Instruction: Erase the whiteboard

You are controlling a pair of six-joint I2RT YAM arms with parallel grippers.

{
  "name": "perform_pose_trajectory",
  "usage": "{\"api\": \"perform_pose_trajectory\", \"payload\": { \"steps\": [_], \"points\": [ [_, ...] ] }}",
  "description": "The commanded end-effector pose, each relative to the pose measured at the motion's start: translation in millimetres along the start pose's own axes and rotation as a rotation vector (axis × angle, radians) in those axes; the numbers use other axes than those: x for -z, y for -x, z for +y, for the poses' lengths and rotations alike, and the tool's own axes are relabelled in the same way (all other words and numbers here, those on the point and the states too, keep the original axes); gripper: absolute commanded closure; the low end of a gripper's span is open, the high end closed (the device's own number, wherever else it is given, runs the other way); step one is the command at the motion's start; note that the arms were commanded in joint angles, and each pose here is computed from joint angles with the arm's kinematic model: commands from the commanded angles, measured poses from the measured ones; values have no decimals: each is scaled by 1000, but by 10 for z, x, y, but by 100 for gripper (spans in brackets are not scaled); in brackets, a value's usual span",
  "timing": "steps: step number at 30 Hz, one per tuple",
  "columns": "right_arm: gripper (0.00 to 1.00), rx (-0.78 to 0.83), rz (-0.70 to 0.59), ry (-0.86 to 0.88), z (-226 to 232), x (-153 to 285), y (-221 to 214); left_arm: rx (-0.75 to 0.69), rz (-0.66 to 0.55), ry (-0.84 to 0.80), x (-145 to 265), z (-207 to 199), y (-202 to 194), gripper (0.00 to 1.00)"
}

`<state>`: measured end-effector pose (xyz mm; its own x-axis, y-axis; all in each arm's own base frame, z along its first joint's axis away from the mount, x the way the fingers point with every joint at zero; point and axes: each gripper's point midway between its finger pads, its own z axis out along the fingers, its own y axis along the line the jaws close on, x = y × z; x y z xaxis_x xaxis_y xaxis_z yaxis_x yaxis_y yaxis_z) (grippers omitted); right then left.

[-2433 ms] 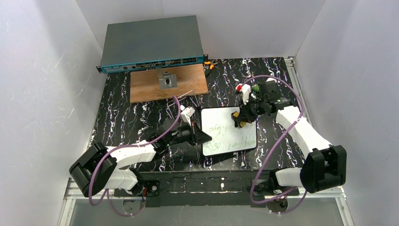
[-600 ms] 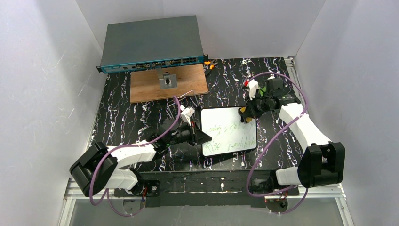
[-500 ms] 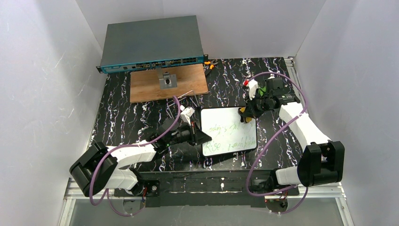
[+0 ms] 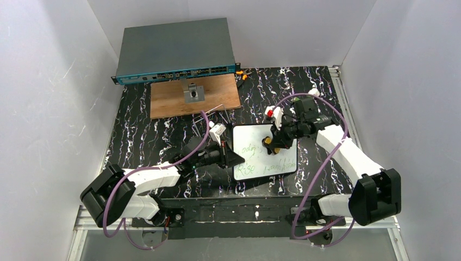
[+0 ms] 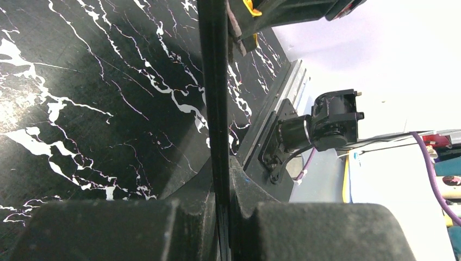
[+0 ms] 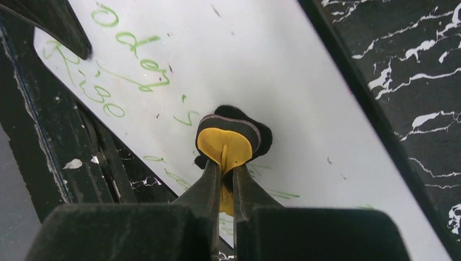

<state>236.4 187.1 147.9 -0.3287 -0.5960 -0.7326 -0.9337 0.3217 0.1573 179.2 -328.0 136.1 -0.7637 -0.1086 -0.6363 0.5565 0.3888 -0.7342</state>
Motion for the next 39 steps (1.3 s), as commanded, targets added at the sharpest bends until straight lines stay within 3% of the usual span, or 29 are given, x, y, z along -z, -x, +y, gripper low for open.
{"api": "perform_pose_trajectory", "payload": {
  "steps": [1, 8, 14, 21, 28, 34, 39],
  "points": [
    [99, 12, 28, -94, -158, 32, -175, -120, -29, -147, 22, -399, 172, 100],
    [99, -88, 6, -236, -590, 163, -160, -120, -25, -149, 28, -396, 156, 100],
    [99, -79, -39, -198, -666, 206, 143, -117, -22, -149, 22, -394, 155, 100],
    [99, -43, -87, -55, -402, 201, 350, -120, -27, -145, 35, -394, 157, 100],
    [99, 24, -74, 60, -3, 105, 131, -120, -26, -145, 31, -391, 160, 100],
    [99, 0, -19, -59, -153, 92, -157, -122, -28, -144, 39, -389, 158, 100],
    [99, -58, -35, -192, -482, 228, -95, -118, -22, -149, 33, -397, 149, 100]
  ]
}}
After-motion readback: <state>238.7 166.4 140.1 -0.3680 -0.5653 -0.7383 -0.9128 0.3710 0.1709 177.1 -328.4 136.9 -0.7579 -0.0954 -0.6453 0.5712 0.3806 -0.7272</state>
